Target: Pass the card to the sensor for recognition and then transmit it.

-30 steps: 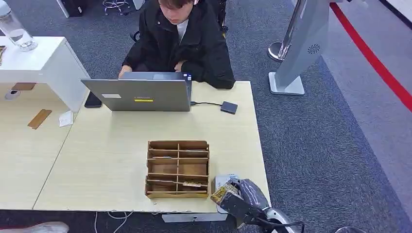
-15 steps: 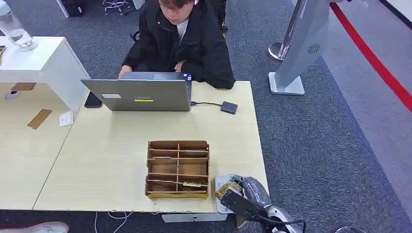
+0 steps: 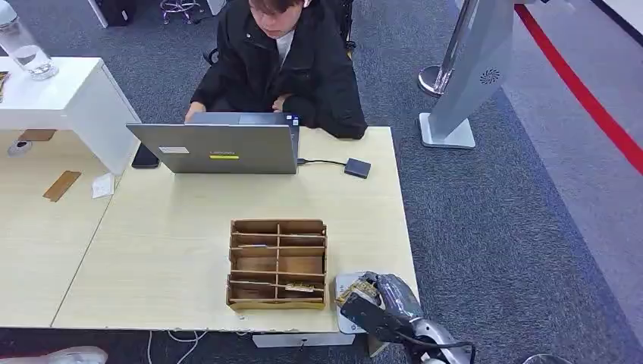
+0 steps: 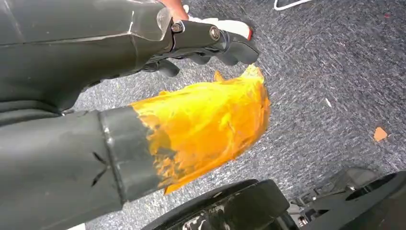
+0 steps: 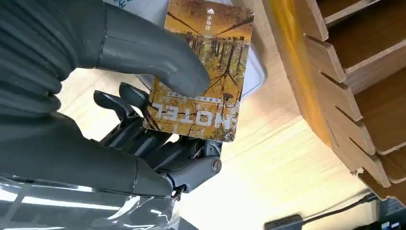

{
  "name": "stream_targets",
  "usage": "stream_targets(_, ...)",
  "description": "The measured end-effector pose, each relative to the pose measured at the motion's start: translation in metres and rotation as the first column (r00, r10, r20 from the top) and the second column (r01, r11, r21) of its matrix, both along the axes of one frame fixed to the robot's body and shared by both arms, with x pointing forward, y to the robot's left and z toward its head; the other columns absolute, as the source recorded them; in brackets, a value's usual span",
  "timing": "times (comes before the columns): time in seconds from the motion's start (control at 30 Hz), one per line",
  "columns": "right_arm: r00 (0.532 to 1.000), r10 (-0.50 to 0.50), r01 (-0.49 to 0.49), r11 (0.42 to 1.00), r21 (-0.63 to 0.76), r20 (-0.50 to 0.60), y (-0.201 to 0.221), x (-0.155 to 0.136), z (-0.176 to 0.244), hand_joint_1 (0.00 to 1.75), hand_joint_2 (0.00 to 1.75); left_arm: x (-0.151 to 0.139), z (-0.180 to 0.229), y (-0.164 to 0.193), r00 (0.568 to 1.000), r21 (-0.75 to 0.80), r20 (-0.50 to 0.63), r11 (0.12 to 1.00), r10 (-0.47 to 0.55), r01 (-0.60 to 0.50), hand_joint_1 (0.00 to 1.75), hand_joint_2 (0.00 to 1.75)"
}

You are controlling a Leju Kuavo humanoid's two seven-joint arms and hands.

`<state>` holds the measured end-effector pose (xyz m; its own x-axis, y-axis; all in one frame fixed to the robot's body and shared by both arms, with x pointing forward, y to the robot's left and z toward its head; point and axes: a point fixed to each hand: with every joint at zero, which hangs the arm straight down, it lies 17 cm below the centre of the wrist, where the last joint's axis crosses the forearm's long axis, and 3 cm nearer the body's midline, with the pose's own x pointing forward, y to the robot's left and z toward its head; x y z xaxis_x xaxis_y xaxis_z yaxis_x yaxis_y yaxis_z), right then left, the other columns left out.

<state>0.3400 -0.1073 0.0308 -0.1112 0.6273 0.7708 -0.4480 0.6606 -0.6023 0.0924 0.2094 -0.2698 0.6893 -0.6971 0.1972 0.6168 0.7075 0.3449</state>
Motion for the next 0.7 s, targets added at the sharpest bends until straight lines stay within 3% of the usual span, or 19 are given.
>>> stream_targets(0.3,1.0,-0.017,0.018,0.996,-0.091,0.015,-0.003,0.007,-0.007,1.75,1.75,-0.001,0.0,0.0,1.0,0.004,-0.004,1.0,-0.003,0.004,0.0,0.0)
stream_targets(0.7,1.0,-0.027,0.028,0.994,-0.105,0.012,-0.001,0.009,-0.012,1.75,1.75,-0.001,0.0,0.0,1.0,0.005,-0.006,1.0,-0.003,0.003,0.0,0.0)
